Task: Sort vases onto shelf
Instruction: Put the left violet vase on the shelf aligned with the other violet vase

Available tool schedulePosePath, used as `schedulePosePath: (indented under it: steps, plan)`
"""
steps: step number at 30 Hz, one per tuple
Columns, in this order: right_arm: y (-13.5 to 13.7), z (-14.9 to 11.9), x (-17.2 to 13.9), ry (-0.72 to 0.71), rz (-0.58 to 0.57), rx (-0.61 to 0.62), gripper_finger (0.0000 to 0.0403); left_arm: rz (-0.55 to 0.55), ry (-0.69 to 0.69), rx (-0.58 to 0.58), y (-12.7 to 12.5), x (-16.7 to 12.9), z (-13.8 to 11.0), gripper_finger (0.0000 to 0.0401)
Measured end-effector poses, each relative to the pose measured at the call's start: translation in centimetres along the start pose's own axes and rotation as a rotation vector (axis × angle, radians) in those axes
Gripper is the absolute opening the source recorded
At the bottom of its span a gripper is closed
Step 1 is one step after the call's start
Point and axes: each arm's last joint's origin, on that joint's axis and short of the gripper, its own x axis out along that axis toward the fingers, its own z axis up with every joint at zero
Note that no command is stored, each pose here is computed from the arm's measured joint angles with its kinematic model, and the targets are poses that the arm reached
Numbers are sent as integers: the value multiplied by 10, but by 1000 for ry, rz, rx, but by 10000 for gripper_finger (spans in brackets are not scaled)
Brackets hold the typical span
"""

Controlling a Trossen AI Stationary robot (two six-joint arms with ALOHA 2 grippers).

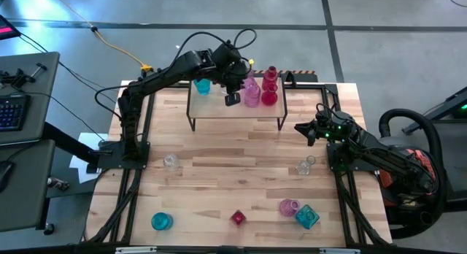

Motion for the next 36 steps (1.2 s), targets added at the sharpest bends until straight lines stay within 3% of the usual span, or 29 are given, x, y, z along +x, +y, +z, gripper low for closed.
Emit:
schedulePosePath:
  steps: [15, 26, 36]
  plan:
    - [0, 0, 0, 0, 0, 0, 73, -64, 37, -58, -36, 0, 6, 65]
    - [0, 0, 0, 0, 0, 0, 73, -107, 67, -23, -107, 16, 8, 65]
    - [0, 0, 0, 0, 0, 0, 73, -191, 242, 49, -175, 42, -28, 65]
